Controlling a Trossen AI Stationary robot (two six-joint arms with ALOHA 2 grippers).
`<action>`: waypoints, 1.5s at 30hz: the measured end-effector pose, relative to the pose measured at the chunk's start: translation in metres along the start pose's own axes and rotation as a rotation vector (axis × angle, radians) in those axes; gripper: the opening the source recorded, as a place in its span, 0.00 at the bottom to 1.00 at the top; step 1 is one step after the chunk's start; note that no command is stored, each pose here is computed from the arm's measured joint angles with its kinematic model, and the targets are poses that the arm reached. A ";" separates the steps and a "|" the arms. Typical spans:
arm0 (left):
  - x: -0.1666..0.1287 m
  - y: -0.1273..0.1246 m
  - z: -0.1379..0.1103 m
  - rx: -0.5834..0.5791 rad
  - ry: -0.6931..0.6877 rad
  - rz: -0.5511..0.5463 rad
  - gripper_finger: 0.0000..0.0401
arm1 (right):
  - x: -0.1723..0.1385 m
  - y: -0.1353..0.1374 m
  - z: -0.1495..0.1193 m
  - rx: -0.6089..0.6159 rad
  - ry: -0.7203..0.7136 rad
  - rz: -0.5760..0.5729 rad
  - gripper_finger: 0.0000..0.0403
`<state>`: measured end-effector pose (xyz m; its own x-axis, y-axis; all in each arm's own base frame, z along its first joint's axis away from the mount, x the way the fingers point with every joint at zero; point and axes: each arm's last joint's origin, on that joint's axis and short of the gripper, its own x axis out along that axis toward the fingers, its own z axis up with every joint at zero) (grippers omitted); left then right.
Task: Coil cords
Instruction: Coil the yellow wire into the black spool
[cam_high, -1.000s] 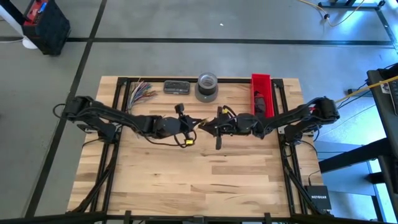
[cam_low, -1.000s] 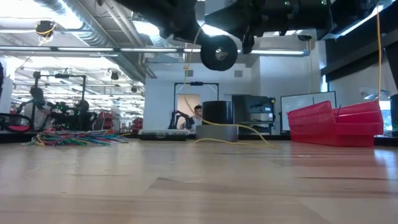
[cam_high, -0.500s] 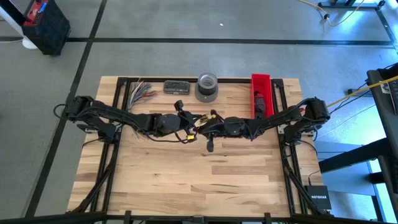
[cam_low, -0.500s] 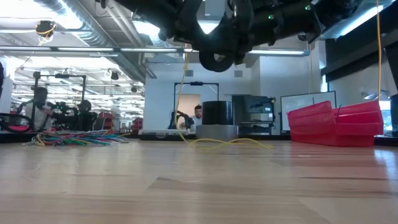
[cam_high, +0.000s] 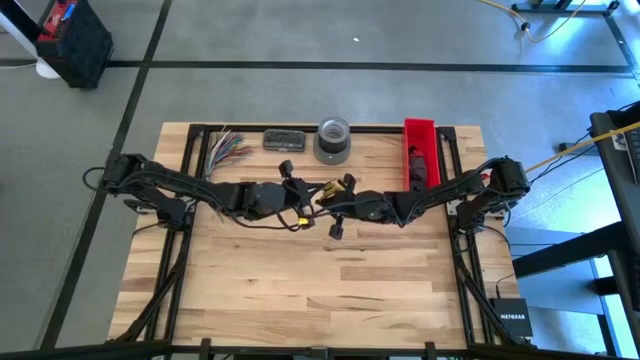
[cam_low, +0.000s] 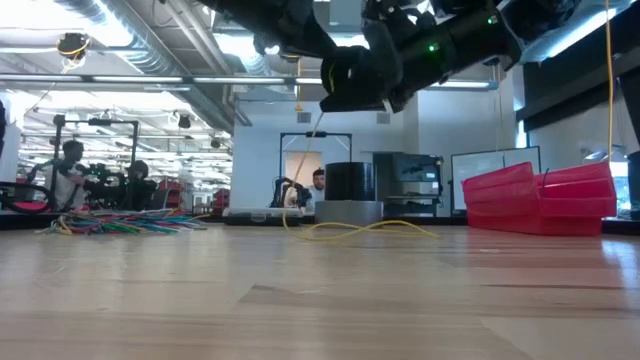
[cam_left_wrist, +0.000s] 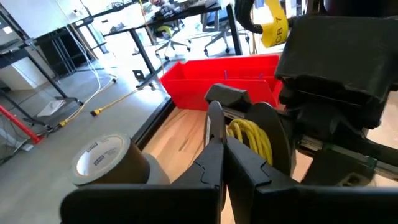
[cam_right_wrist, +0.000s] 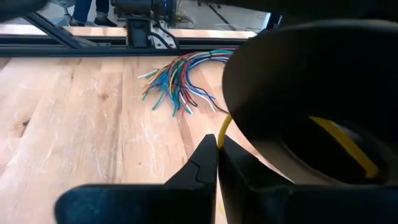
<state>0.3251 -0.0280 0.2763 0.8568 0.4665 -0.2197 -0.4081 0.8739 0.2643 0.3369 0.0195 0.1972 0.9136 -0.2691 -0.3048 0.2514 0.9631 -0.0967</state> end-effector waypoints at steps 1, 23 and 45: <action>0.000 0.000 0.000 0.000 0.000 0.000 0.00 | 0.000 0.000 0.000 0.001 -0.004 0.000 0.02; -0.028 -0.002 0.004 0.085 0.067 -0.057 0.00 | -0.009 -0.007 -0.003 -0.090 0.096 -0.099 0.25; -0.031 -0.007 0.006 0.101 0.058 -0.069 0.00 | -0.015 -0.051 -0.075 -0.206 -0.001 0.085 0.39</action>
<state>0.3031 -0.0493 0.2872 0.8609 0.4152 -0.2940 -0.3120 0.8873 0.3396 0.2865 -0.0261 0.1355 0.9290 -0.1869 -0.3193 0.1028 0.9595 -0.2624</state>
